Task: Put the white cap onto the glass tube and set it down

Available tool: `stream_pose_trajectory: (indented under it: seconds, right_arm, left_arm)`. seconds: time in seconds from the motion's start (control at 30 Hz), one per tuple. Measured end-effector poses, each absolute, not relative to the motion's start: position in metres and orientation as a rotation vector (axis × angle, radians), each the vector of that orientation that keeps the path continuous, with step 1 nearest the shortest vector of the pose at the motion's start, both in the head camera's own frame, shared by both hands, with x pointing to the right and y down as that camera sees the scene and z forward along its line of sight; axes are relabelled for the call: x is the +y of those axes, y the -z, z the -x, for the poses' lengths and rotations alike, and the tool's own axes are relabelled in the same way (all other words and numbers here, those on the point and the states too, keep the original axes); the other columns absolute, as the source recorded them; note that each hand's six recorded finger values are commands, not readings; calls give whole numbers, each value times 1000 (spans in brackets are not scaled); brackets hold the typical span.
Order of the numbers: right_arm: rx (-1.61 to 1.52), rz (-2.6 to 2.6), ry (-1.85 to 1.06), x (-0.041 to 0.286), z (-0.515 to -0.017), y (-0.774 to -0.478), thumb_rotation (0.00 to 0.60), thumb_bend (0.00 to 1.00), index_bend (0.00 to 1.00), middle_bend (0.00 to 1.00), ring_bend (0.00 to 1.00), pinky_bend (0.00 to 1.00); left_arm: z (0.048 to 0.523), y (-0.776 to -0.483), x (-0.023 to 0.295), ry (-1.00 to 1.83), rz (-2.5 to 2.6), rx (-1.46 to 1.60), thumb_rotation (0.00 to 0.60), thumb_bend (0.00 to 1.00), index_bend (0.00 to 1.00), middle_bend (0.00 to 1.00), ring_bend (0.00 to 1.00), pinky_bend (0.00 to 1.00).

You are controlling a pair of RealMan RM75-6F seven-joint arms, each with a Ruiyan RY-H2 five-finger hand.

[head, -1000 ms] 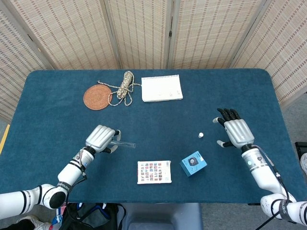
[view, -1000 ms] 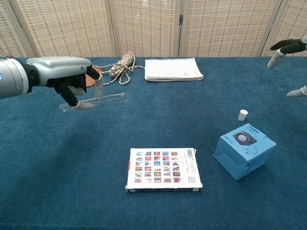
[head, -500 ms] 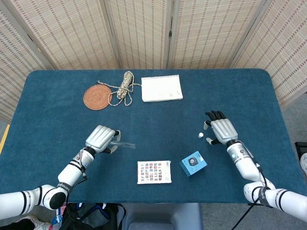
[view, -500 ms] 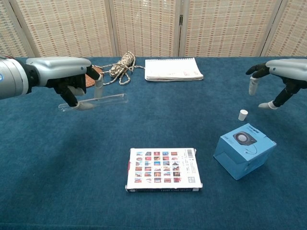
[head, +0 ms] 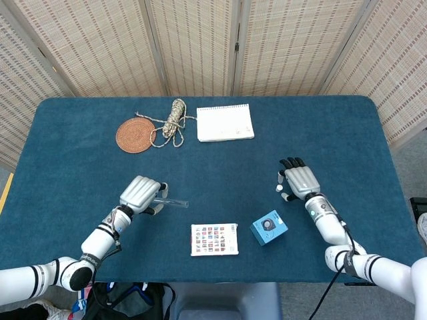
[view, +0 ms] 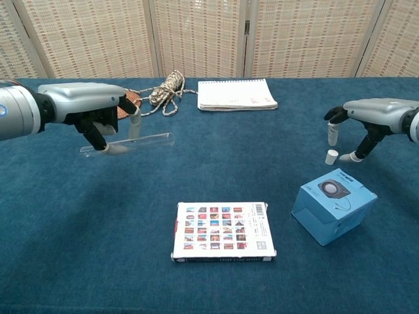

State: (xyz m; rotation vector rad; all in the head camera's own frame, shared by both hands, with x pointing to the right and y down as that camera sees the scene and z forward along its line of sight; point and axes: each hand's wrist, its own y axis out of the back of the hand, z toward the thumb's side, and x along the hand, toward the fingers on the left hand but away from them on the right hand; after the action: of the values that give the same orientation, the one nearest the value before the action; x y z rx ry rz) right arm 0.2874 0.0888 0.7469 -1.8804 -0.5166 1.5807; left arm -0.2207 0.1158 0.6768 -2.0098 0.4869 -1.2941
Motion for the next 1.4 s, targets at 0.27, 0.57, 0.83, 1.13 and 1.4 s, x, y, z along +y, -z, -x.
stream_pose_trajectory:
  seconds: [0.27, 0.57, 0.83, 1.13, 1.4]
  right_arm:
    - [-506, 1877, -1598, 86, -284, -756, 600, 262, 434, 111, 0, 0]
    - [-485, 1881, -1608, 87, -279, -762, 600, 289, 453, 122, 0, 0]
    - [-475, 1879, -1613, 88, -279, -763, 600, 293, 469, 130, 0, 0]
    - [-476, 1872, -1619, 88, -281, -762, 600, 303, 472, 133, 0, 0]
    - [-475, 1875, -1615, 87, -277, -763, 600, 365, 513, 160, 0, 0]
  left_arm:
    - [223, -679, 116, 1300, 2008, 482, 600, 370, 556, 1000, 953, 1000]
    - [223, -680, 116, 1299, 2011, 481, 600, 370, 556, 1000, 953, 1000]
    - [224, -681, 117, 1303, 2011, 480, 600, 370, 556, 1000, 954, 1000]
    - [223, -682, 118, 1302, 2013, 478, 600, 370, 555, 1000, 953, 1000]
    - [224, -683, 117, 1308, 2011, 477, 600, 370, 554, 1000, 953, 1000]
